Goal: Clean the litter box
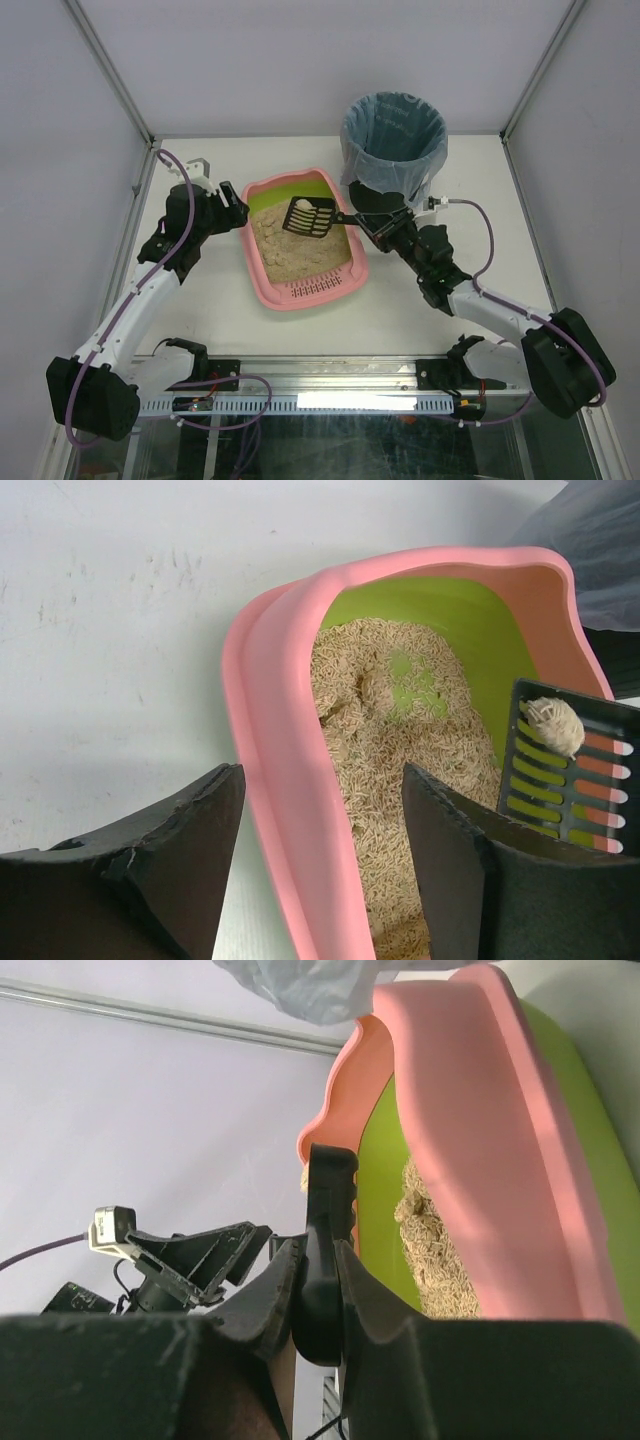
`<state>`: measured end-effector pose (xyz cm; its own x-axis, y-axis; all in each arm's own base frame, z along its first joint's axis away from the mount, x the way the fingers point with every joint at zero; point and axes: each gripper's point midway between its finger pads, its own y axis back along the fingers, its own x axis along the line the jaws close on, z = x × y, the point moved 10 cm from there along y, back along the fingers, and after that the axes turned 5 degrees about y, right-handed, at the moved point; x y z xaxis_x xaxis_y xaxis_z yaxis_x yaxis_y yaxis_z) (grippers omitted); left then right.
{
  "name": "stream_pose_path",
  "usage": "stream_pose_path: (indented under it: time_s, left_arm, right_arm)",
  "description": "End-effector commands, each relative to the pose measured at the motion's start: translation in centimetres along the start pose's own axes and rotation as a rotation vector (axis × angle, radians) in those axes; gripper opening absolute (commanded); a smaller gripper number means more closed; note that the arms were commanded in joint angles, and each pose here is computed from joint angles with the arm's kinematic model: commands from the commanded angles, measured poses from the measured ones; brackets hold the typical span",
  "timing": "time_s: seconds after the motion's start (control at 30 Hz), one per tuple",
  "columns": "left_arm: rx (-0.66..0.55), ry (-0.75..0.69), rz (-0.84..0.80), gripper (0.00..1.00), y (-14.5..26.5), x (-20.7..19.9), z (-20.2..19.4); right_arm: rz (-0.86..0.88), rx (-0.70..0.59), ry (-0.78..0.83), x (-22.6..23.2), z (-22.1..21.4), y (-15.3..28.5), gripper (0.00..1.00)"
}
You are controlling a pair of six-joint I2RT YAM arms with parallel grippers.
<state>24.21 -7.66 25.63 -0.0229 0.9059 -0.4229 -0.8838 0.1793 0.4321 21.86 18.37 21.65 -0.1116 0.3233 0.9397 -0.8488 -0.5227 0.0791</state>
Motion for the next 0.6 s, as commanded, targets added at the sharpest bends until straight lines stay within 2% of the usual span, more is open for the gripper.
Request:
stream_pose_path:
  time_s: [0.0,0.13,0.23,0.27,0.37,0.5,0.57]
  left_arm:
    - [-0.05,0.008,-0.05,0.66,0.0,-0.5,1.2]
    - [-0.053,0.011,-0.039,0.67,0.0,-0.3,1.0]
    - [-0.05,0.008,-0.048,0.67,-0.1,-0.5,1.3]
    - [-0.047,0.008,-0.047,0.67,-0.1,-0.4,1.2]
    - [-0.045,0.012,-0.039,0.68,-0.2,-0.3,1.0]
    - [-0.029,0.01,-0.055,0.68,-0.4,-0.5,1.1]
    - [-0.028,0.011,-0.049,0.68,-0.4,-0.3,0.9]
  right_arm:
    - [0.07,-0.118,-0.057,1.1,1.9,0.5,0.0]
    - [0.186,0.047,0.054,3.5,-0.1,-0.7,0.0]
    - [0.091,-0.083,-0.041,1.0,1.5,0.2,0.0]
    - [0.111,-0.085,-0.045,1.0,1.6,0.4,0.0]
    - [0.196,0.039,0.05,3.1,0.1,-0.5,0.0]
    - [0.093,-0.094,-0.052,0.7,1.6,0.7,0.0]
    - [0.155,-0.023,-0.005,2.3,1.1,0.1,0.0]
